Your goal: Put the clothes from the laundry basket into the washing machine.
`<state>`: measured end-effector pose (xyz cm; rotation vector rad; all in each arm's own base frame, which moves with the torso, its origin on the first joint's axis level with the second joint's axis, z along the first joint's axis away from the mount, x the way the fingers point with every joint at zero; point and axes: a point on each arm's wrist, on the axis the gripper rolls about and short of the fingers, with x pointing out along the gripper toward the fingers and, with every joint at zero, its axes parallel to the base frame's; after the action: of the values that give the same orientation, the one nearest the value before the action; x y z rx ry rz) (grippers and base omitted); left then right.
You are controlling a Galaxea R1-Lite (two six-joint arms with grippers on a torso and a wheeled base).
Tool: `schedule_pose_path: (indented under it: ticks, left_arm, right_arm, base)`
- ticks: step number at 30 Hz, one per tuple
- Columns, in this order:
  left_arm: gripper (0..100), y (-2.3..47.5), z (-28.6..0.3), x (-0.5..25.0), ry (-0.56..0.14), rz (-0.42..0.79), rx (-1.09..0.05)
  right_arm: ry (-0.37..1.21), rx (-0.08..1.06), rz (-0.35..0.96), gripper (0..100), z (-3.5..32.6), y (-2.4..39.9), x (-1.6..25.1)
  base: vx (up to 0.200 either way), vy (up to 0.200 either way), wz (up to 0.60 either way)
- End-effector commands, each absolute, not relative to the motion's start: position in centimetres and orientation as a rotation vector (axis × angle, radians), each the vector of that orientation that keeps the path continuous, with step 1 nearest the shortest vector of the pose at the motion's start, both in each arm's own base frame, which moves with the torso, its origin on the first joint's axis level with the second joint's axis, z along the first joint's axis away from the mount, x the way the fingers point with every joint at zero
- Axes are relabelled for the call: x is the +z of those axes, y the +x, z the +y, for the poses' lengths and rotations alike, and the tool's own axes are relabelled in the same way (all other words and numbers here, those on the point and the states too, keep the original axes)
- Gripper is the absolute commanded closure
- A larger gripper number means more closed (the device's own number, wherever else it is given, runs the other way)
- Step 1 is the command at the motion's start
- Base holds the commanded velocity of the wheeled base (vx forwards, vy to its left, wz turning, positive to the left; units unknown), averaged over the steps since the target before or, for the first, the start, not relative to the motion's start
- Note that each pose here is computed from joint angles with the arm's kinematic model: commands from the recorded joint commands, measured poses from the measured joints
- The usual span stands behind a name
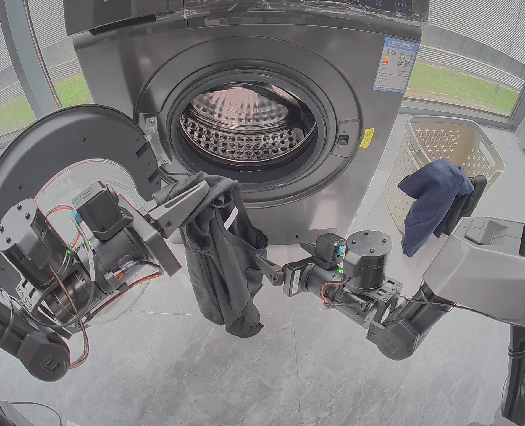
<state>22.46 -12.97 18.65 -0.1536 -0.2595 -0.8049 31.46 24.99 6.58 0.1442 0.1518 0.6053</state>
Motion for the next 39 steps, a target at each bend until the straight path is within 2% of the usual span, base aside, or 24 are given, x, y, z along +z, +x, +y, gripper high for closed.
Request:
schedule_pose_path:
  ticks: [1, 18, 29, 39]
  left_arm:
    - [100, 22.5, -13.0, 18.6, -0.155, -0.26, -0.805]
    - [100, 22.5, -13.0, 18.5, -0.153, -0.256, -0.806]
    - [100, 22.5, -13.1, 18.3, -0.153, -0.248, -0.809]
    - [100, 22.5, -13.1, 18.3, -0.153, -0.25, -0.807]
  right_arm:
    - [0.129, 0.607, 0.154, 0, 25.6, 32.1, 5.6]
    - [0.132, 0.614, 0.116, 0, 27.6, 34.7, 3.7]
    - [0.136, 0.624, 0.097, 0, 27.8, 34.4, 4.3]
    - [0.147, 0.709, 0.071, 0, 28.8, 33.7, 4.3]
  base:
    - [0.0, 0.0, 0.0]
    - [0.0, 0.0, 0.0]
    - [0.0, 0.0, 0.0]
    - [0.0, 0.0, 0.0]
